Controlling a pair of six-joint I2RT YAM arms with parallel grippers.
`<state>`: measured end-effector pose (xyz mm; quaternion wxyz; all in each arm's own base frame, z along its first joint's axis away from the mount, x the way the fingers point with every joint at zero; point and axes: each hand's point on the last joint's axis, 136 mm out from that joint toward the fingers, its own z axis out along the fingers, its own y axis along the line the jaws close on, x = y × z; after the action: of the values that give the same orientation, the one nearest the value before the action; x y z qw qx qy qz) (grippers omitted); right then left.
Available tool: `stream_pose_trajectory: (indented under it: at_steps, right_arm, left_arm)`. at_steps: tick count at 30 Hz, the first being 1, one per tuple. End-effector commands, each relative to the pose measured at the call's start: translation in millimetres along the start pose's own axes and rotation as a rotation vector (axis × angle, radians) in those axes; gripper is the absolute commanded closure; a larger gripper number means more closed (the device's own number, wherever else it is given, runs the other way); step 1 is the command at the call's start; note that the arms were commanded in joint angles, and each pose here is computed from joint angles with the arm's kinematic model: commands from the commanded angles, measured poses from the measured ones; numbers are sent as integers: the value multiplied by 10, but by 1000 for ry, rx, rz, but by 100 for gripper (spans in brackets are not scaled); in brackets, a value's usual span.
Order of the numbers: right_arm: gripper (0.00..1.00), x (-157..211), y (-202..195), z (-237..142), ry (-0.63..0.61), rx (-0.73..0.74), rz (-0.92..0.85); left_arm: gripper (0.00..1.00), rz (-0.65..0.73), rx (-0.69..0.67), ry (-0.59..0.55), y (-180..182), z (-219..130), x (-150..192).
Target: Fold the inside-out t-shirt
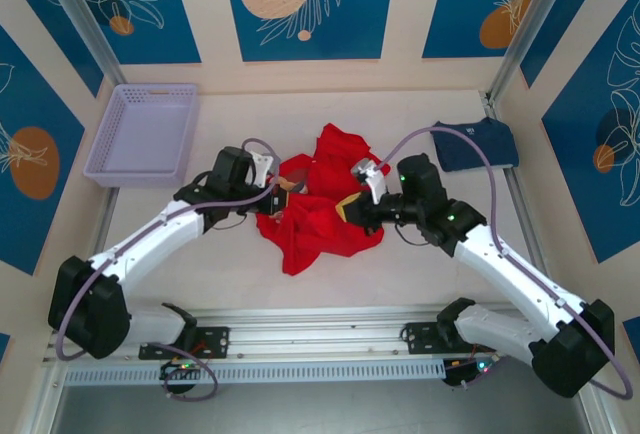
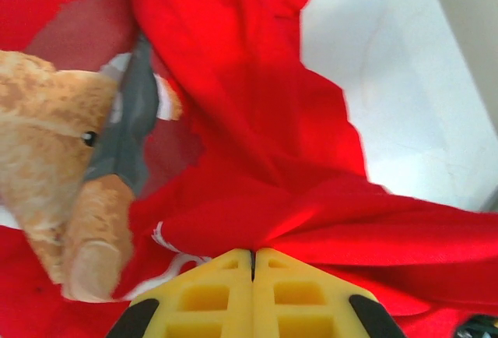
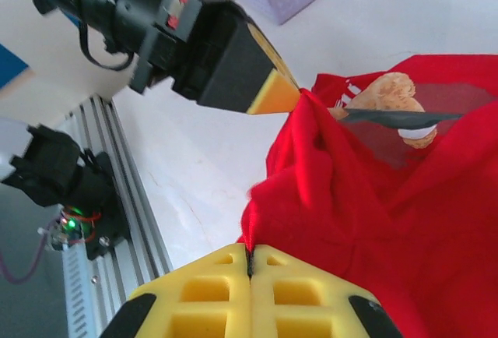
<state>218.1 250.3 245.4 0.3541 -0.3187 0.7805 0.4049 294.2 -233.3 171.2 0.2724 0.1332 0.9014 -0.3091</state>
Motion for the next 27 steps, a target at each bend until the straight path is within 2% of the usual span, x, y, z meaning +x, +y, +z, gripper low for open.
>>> stream_pose_trajectory:
  at_steps: [1, 5, 7, 10, 13, 16, 21, 27]
  right_arm:
    - [100, -146, 130, -95, -71, -133, 82]
    - [100, -212, 6, -29, -101, -144, 185]
    - [100, -219, -55, 14, -106, -142, 226]
    - [100, -227, -130, 47, -112, -135, 273]
    - [100, -237, -180, 64, -113, -124, 297]
    - [100, -244, -211, 77, -111, -120, 307]
    - [100, -262, -240, 79, -114, -111, 310]
    - [100, -260, -231, 68, -114, -111, 312]
  left_arm:
    - [100, 30, -110, -9, 205, 11, -118]
    - [98, 34, -79, -6, 175, 74, -116]
    - [90, 40, -47, -5, 125, 72, -80]
    - [70, 60, -2, -19, 34, 12, 3]
    - [59, 101, 59, -45, -131, -82, 145]
    - [54, 149, 149, -37, -376, -122, 351]
    - [54, 216, 285, -4, -760, -71, 547]
    - [53, 231, 244, -5, -747, 190, 386]
